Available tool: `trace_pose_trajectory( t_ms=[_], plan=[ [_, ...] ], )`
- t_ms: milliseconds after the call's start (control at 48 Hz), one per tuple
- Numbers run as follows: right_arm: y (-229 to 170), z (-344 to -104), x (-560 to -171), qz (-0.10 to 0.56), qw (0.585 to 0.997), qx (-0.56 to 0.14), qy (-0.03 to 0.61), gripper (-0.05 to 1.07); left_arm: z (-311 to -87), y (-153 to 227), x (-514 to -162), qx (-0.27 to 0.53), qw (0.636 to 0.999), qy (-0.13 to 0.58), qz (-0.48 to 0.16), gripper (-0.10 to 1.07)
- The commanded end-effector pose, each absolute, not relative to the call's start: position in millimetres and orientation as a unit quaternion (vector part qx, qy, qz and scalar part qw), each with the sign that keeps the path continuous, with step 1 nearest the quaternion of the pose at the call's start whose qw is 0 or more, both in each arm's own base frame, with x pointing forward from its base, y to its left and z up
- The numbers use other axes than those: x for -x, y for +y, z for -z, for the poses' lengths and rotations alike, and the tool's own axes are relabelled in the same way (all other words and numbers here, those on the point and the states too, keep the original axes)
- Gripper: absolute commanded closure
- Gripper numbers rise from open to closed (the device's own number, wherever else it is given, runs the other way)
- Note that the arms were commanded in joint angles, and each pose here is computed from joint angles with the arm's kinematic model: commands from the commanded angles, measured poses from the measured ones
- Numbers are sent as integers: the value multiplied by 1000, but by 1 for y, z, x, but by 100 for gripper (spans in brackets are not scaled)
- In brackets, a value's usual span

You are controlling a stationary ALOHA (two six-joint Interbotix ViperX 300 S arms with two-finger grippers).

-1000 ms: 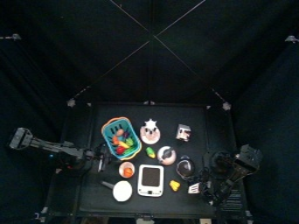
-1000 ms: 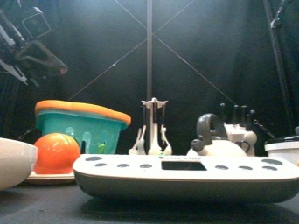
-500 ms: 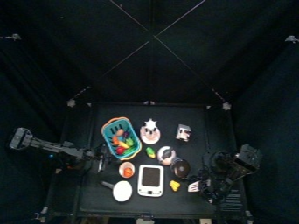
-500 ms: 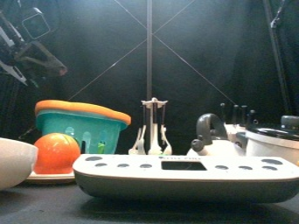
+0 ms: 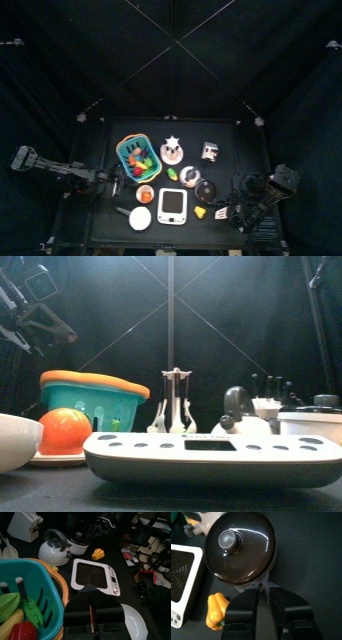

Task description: Grab pot handle

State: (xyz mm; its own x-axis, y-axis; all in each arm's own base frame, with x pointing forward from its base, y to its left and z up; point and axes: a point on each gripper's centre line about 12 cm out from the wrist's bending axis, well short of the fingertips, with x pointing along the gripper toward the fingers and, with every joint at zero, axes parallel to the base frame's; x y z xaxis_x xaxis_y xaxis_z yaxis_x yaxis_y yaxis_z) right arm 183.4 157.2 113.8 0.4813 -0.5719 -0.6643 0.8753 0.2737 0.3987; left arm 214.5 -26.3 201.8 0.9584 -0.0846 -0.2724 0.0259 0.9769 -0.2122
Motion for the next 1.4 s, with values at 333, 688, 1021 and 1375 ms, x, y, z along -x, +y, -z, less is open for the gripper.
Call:
trace_pose_trajectory(
  t_ms=[333,688,1021,1375],
  plan=[
    [169,-125,-185,452,768,-406,205,14,-207,-27,-217,104,985,134,29,81],
    [162,-112,-193,447,763,-411,222,14,-206,-27,-217,103,985,135,29,81],
    [148,-109,-198,446,775,-395,209,14,-205,-27,-216,103,985,135,29,81],
    [141,-107,-198,450,778,-388,205,17,-205,-26,-216,104,985,136,28,81]
  ],
)
